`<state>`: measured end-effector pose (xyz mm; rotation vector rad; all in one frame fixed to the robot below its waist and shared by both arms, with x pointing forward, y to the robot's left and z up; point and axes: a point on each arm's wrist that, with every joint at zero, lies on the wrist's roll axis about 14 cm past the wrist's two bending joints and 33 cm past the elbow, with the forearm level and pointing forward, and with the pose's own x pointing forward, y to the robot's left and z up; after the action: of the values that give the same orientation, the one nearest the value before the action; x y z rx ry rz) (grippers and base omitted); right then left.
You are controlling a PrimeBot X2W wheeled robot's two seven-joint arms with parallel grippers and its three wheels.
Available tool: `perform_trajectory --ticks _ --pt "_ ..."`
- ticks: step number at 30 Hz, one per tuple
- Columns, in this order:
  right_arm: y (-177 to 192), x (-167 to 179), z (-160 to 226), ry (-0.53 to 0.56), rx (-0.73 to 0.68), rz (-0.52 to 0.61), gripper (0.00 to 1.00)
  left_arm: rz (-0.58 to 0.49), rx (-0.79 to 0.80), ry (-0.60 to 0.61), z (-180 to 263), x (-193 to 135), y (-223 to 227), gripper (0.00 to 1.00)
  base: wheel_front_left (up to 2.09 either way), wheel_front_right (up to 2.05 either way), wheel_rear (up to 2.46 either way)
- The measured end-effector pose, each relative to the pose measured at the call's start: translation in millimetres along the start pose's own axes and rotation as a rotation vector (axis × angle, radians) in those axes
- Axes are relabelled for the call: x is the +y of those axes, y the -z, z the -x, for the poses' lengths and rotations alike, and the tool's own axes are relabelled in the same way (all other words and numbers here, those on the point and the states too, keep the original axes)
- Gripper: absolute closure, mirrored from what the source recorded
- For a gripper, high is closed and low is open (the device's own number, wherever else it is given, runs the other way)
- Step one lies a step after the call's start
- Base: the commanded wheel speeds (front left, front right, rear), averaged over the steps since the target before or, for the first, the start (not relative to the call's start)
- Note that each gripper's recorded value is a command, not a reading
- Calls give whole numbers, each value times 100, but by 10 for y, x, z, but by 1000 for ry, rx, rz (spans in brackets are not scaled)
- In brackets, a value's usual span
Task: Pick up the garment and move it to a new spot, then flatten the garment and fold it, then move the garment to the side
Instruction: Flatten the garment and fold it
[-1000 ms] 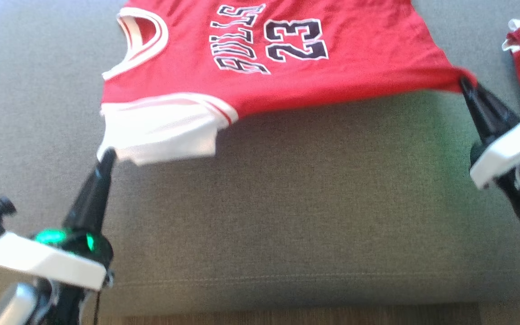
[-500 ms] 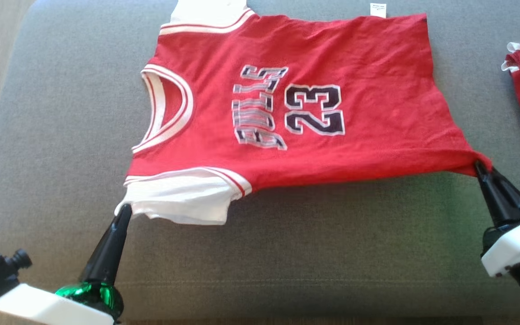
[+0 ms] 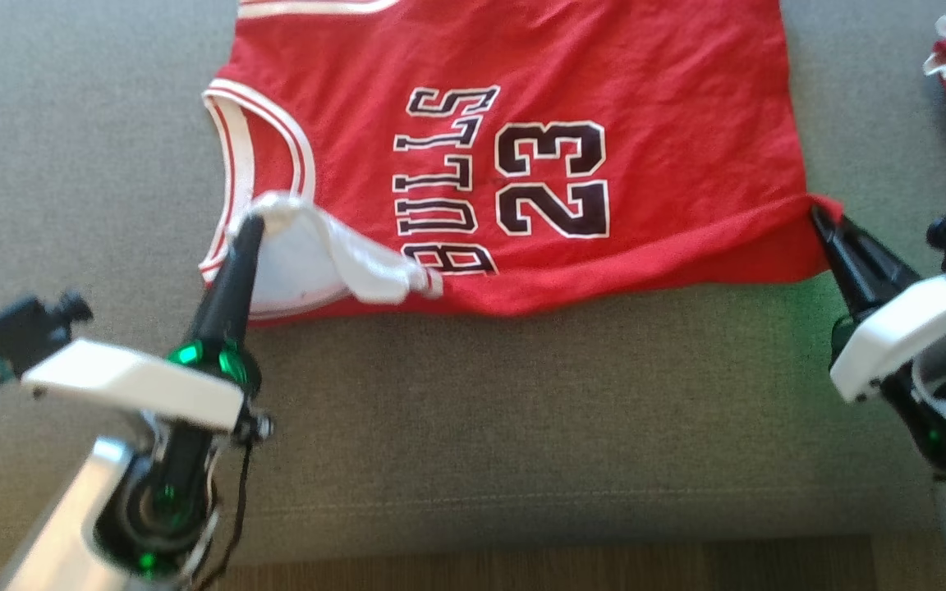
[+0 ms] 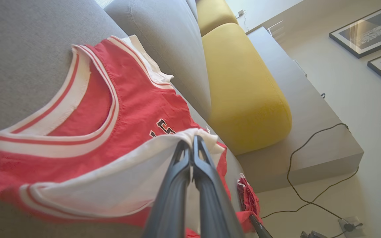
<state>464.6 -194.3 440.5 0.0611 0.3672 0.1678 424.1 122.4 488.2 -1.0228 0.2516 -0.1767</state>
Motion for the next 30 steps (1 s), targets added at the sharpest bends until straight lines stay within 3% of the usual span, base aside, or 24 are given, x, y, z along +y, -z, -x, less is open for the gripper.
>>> perform_trajectory --ticks 10,17,18,19,20,21,22,23,24,30 --pt "-62 -207 -540 44 -52 -16 100 -76 -20 7 -556 278 -67 100 0 0 0" --pt "227 -185 -687 35 37 -9 100 -144 53 -37 -679 524 134 100 0 0 0" --pt "236 -180 -696 34 37 -8 88 -159 58 -31 -694 523 148 100 0 0 0" --pt "234 -177 -702 33 35 -8 65 -186 57 -28 -705 524 152 100 0 0 0" --pt "223 -173 -707 32 29 -6 29 -211 61 -23 -713 524 156 87 0 0 0" --pt "207 -163 -711 29 23 -4 0 -228 59 -16 -717 514 157 71 0 0 0" --pt "183 -150 -710 25 14 -2 0 -232 59 -12 -717 508 158 51 0 0 0" --pt "156 -134 -702 21 3 -4 0 -235 52 -13 -714 504 153 13 0 0 0" --pt "128 -118 -691 16 -6 -5 0 -243 53 -14 -705 501 159 0 0 0 0" --pt "-103 -68 -567 -15 -58 -6 0 -298 45 -6 -644 428 145 0 0 0 0"
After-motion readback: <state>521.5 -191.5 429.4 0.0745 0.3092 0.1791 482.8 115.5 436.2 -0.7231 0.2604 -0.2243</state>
